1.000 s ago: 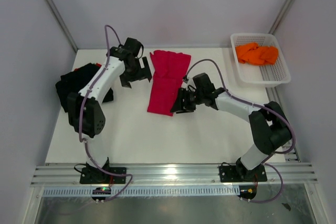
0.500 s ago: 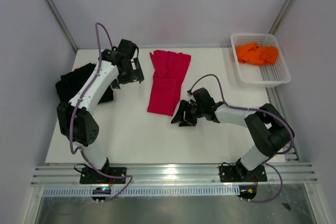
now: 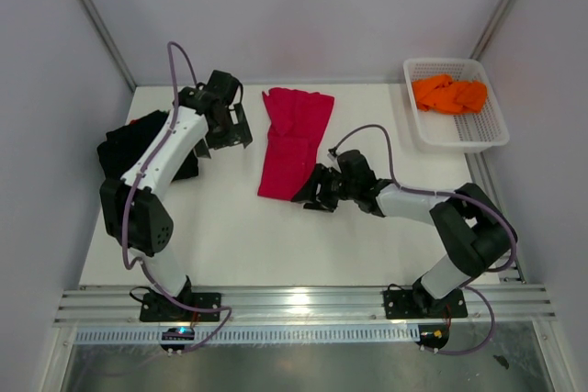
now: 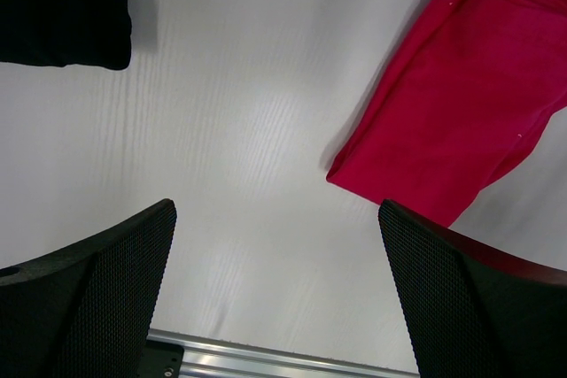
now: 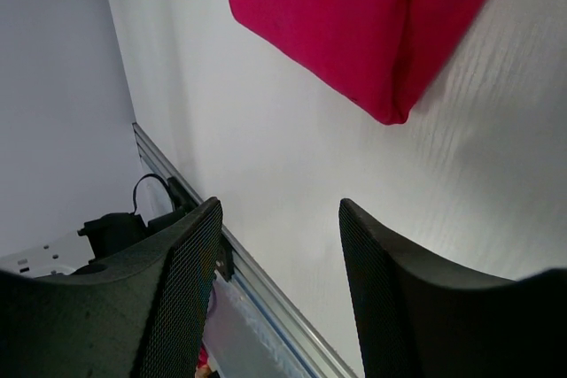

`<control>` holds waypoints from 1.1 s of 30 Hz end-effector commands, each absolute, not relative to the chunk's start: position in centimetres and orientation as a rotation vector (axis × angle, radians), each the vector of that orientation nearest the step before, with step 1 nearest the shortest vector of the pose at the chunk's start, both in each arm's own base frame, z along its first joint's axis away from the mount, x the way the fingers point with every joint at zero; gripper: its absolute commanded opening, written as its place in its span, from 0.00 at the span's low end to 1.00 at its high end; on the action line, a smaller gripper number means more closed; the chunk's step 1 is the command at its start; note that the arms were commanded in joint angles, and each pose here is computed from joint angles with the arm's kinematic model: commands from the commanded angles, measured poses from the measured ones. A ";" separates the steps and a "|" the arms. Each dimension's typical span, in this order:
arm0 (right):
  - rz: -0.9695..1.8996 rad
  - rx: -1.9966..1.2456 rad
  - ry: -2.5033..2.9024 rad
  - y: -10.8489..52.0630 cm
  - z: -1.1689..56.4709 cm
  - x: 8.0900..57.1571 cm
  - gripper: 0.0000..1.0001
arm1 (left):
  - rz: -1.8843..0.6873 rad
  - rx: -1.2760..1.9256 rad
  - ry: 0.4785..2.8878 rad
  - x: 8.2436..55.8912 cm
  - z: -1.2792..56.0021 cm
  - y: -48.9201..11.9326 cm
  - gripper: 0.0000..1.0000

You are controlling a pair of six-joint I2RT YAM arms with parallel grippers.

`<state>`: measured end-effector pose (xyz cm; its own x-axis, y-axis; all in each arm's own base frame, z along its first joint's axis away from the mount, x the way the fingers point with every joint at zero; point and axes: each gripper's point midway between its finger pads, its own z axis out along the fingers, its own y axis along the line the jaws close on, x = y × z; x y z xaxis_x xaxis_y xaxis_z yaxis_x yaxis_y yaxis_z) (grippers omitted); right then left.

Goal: Fold and stack the t-shirts
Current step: Grab one side of the 2/3 rectangular tshirt with both arms

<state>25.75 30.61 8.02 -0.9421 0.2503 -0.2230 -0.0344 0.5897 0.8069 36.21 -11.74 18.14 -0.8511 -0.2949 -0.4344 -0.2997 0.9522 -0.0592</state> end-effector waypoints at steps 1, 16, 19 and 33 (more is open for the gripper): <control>1.257 0.219 2.453 31.0 8.3 27.3 0.60 | 0.027 -0.437 2.610 35.6 19.7 -10.9 0.99; 1.148 0.350 2.488 29.4 5.0 27.1 0.60 | 0.012 -0.442 2.572 35.8 21.0 -10.8 0.99; 1.159 0.346 2.492 29.7 4.8 27.2 0.60 | 0.025 -0.442 2.570 35.6 21.1 -10.6 0.99; 1.204 0.324 2.490 31.5 4.2 28.9 0.60 | 0.075 -0.443 2.542 34.4 22.5 -9.0 0.99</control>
<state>27.49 30.50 3.42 -0.9211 0.3501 -0.1702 0.0960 0.6280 0.7723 34.94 -9.91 20.53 -0.8197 -0.2952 -0.4909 -0.3225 0.9461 -0.0304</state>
